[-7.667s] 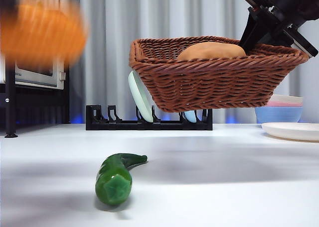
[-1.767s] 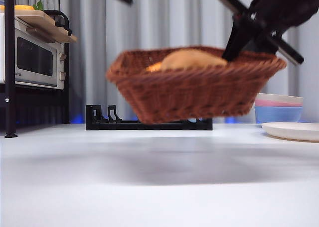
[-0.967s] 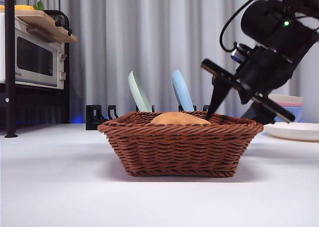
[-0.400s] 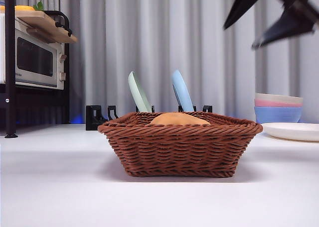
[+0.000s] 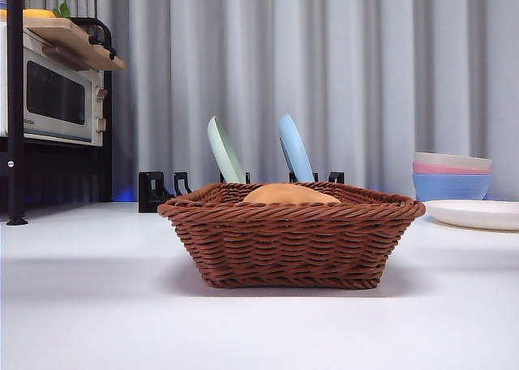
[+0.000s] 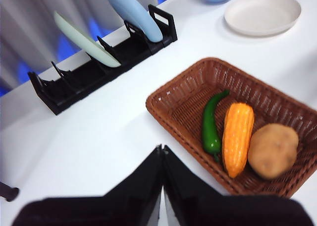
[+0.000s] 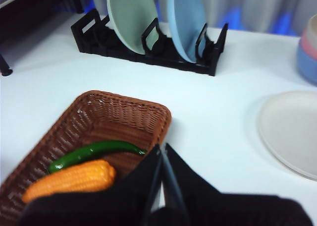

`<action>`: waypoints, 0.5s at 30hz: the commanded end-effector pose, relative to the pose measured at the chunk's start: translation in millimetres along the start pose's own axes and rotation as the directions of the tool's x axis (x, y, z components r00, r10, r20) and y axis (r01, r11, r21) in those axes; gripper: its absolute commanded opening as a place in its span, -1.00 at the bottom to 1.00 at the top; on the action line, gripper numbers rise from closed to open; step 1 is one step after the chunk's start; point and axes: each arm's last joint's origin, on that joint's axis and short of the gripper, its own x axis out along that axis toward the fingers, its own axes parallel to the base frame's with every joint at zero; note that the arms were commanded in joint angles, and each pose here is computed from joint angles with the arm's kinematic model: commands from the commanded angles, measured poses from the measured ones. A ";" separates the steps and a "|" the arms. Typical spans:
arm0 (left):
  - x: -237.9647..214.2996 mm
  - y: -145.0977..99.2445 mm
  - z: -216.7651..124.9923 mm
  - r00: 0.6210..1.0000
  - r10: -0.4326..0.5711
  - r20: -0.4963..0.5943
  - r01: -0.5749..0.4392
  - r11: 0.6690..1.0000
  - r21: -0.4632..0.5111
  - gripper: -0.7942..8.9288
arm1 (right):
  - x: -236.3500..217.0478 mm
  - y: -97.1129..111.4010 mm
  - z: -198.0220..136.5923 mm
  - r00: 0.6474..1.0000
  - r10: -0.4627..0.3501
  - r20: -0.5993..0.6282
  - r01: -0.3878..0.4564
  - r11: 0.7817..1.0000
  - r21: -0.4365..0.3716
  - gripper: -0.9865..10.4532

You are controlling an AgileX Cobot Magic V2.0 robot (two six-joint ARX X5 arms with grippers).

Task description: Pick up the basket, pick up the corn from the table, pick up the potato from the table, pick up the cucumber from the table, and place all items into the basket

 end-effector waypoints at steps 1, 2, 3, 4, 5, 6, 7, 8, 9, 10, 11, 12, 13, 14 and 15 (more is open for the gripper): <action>10.4 -7.1 -37.3 1.000 0.004 0.000 -0.004 1.000 -0.021 -0.85 | -4.3 -0.5 -24.5 1.000 -0.024 0.000 0.024 1.000 -0.020 -0.85; 11.8 -8.7 -47.1 1.000 0.005 0.008 -0.005 0.999 -0.032 -0.85 | -6.7 -0.7 -31.4 1.000 -0.026 0.009 0.026 0.999 -0.020 -0.85; 12.8 -10.4 -58.2 1.000 0.007 0.017 -0.006 0.999 -0.049 -0.85 | -9.6 -0.9 -39.3 0.999 -0.030 0.024 0.030 0.999 -0.018 -0.85; 13.4 -11.8 -68.3 1.000 0.008 0.027 -0.006 0.998 -0.068 -0.85 | -12.9 -1.1 -46.8 0.999 -0.035 0.041 0.035 0.999 -0.015 -0.85; 13.8 -12.9 -75.8 0.999 0.010 0.036 -0.007 0.996 -0.085 -0.85 | -15.9 -1.4 -52.5 0.998 -0.042 0.052 0.043 0.999 -0.011 -0.85; 13.8 -13.7 -82.7 0.999 0.013 0.046 -0.008 0.995 -0.104 -0.85 | -19.1 -1.6 -57.5 0.997 -0.044 0.060 0.044 0.999 -0.005 -0.85; 13.6 -14.2 -87.3 0.999 0.017 0.049 -0.011 0.993 -0.120 -0.85 | -21.6 -1.7 -60.3 0.997 -0.044 0.065 0.044 0.999 0.002 -0.85; 13.2 -14.2 -89.0 0.999 0.022 0.046 -0.016 0.992 -0.125 -0.85 | -23.6 -1.8 -61.0 0.997 -0.045 0.067 0.044 0.999 0.014 -0.84; 13.0 -14.1 -90.2 0.999 0.024 0.034 -0.020 0.992 -0.127 -0.84 | -25.3 -1.8 -60.9 0.996 -0.047 0.073 0.044 0.998 0.043 -0.82; 12.9 -14.2 -91.7 0.999 0.027 0.016 -0.025 0.993 -0.116 -0.84 | -26.5 -1.9 -60.8 0.996 -0.047 0.079 0.040 0.996 0.084 -0.82; 12.9 -14.4 -94.0 1.000 0.029 -0.007 -0.030 0.994 -0.108 -0.84 | -26.8 -1.9 -60.8 0.996 -0.047 0.080 0.038 0.993 0.112 -0.83; 12.9 -14.9 -97.4 0.999 0.023 -0.041 -0.027 0.995 -0.099 -0.84 | -26.9 -1.9 -60.7 0.996 -0.047 0.080 0.037 0.992 0.124 -0.82; 12.8 -15.2 -100.4 0.997 0.019 -0.073 -0.026 0.996 -0.090 -0.84 | -27.2 -1.9 -60.7 0.996 -0.047 0.082 0.036 0.991 0.125 -0.82; 12.7 -15.5 -102.8 0.995 0.016 -0.097 -0.024 0.996 -0.084 -0.84 | -27.1 -1.9 -60.8 0.996 -0.046 0.081 0.036 0.991 0.125 -0.82; 12.6 -15.8 -105.1 0.993 0.014 -0.121 -0.023 0.997 -0.078 -0.84 | -27.1 -1.9 -60.8 0.996 -0.047 0.081 0.036 0.991 0.125 -0.82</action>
